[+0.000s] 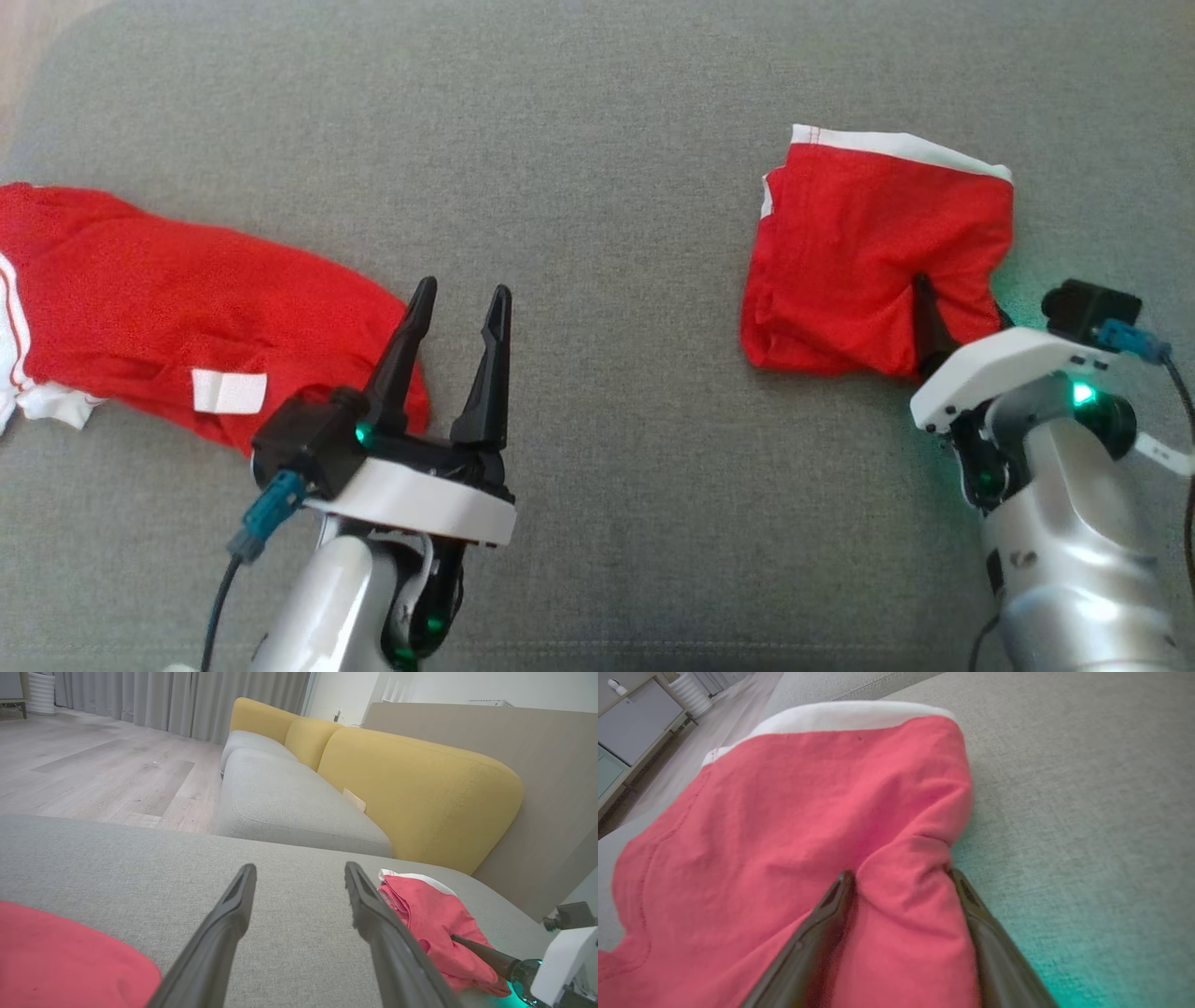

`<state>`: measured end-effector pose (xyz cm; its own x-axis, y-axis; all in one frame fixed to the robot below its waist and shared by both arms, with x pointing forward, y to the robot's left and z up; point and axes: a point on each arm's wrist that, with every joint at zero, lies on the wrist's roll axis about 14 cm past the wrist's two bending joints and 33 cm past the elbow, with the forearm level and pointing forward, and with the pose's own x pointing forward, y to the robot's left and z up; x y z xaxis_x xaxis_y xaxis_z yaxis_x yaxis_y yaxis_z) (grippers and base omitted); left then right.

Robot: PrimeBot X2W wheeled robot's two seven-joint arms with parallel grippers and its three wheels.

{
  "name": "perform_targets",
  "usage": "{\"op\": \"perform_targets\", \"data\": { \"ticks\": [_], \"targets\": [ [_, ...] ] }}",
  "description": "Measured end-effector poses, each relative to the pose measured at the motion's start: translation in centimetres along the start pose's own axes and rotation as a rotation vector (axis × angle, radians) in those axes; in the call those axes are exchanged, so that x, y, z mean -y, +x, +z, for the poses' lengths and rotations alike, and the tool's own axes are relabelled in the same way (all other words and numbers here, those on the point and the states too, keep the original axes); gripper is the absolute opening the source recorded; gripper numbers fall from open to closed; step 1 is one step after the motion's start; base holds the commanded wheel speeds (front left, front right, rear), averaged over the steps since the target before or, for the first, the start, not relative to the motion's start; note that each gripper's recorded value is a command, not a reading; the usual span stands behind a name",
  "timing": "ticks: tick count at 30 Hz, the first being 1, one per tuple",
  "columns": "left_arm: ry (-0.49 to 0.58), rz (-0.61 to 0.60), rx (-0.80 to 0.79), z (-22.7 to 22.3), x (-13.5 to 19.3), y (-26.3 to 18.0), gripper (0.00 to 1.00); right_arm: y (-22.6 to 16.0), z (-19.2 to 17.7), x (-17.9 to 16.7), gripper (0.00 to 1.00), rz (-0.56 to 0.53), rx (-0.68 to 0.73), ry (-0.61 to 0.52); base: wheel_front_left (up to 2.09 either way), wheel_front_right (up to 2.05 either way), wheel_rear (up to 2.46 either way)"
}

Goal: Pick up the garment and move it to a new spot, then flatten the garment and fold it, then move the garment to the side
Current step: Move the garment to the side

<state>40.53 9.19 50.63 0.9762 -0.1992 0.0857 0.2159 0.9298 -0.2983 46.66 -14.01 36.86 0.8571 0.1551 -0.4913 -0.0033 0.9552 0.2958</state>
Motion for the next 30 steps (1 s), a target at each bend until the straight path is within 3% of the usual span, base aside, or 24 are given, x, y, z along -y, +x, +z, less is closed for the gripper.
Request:
{"op": "perform_targets", "data": {
  "ticks": [5,6,7,8,17,30],
  "targets": [
    [-0.001,0.000,-0.007,-0.3,0.0,0.1,1.00,0.9,-0.1,-0.1,1.00,-0.001,-0.029,-0.023,0.00,0.00,0.00],
    [-0.001,0.000,-0.008,-0.3,0.0,0.1,1.00,1.0,0.0,-0.1,0.74,0.000,-0.034,-0.029,0.00,0.00,0.00],
    [-0.002,0.000,-0.009,-0.3,0.0,0.1,1.00,1.1,0.0,-0.1,0.11,-0.001,-0.034,-0.042,0.00,0.00,0.00],
    [-0.002,0.000,-0.009,-0.3,0.0,0.1,1.00,1.1,0.0,-0.1,0.00,-0.001,-0.034,-0.042,0.00,0.00,0.00],
    [-0.009,-0.020,-0.016,-0.7,0.6,0.5,1.00,0.8,0.7,1.1,0.00,-0.011,-0.020,-0.269,0.00,0.00,0.00],
    [-0.014,-0.040,-0.023,-1.2,1.0,1.5,1.00,-1.2,5.3,12.2,0.00,-0.191,-0.109,-0.695,0.00,0.00,0.00]
  ]
}}
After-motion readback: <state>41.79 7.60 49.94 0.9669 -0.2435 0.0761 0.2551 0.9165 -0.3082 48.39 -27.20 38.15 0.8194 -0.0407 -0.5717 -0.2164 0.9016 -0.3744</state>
